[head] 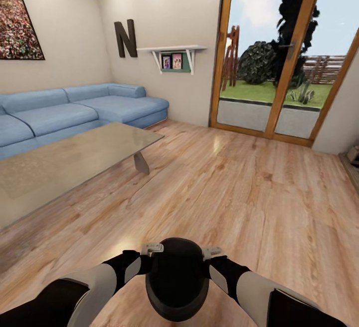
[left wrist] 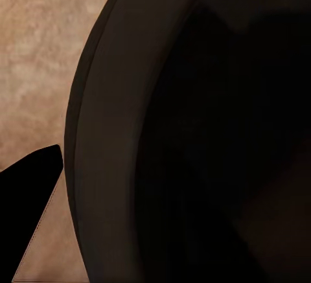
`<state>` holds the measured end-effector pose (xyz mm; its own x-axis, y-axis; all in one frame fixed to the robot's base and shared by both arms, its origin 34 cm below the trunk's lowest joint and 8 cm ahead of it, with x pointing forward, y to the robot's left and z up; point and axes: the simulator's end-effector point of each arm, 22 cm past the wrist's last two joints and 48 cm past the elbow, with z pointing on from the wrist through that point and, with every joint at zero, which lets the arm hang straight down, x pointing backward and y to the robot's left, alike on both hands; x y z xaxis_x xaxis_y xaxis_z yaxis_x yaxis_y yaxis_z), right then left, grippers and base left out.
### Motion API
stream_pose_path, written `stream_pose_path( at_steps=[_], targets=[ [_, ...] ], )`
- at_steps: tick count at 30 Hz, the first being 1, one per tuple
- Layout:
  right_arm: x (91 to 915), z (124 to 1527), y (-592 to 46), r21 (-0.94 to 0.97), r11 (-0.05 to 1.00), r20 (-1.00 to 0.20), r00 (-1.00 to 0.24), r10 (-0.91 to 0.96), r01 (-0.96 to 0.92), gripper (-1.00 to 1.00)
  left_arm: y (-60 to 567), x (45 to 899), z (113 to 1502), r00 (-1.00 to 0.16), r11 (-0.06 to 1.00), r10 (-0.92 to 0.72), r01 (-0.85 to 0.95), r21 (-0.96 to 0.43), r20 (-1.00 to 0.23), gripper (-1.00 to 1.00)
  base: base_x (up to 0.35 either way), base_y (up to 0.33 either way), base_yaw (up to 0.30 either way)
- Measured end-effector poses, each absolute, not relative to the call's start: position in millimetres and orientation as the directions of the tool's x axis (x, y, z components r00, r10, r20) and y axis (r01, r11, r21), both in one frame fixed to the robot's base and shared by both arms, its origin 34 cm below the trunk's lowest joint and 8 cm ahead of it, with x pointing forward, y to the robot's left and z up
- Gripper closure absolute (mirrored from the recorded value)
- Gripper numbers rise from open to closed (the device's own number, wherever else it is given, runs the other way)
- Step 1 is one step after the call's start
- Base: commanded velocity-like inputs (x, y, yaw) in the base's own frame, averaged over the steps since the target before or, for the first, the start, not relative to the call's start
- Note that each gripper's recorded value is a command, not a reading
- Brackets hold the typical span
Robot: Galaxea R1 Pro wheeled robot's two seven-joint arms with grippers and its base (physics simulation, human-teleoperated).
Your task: Place each of the two pumpkins and all three candles from the living room inside a cabinet in the living room (use any cabinet), then make sure every cabinet is closed, and position the cauldron so it is next to a table in the living room.
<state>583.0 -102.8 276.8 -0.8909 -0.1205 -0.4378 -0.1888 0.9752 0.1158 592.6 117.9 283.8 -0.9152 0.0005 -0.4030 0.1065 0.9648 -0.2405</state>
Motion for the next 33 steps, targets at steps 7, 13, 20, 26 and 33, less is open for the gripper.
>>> stream_pose_path(
  at_steps=[7,13,20,26,33],
  targets=[
    [584,280,-103,0.115,0.975,-0.443,-0.888,-0.12,-0.189,1.0,118,594,287,-0.913,0.965,0.001,0.108,-0.24,-0.408,1.0,0.0,0.0,0.246],
    [585,282,-103,0.114,0.975,-0.447,-0.886,-0.12,-0.19,1.0,118,595,289,-0.911,0.965,0.0,0.109,-0.239,-0.412,1.0,0.0,0.0,0.251],
    [587,285,-103,0.113,0.975,-0.452,-0.884,-0.121,-0.191,1.0,118,596,292,-0.909,0.965,0.0,0.11,-0.239,-0.417,1.0,0.0,0.0,0.251],
    [588,287,-103,0.112,0.975,-0.456,-0.882,-0.121,-0.191,1.0,118,597,294,-0.907,0.965,0.0,0.111,-0.238,-0.421,1.0,0.0,0.0,0.251],
    [589,289,-103,0.111,0.975,-0.46,-0.88,-0.12,-0.192,1.0,118,598,297,-0.905,0.965,0.001,0.112,-0.238,-0.426,1.0,0.0,0.0,0.251]
  ],
)
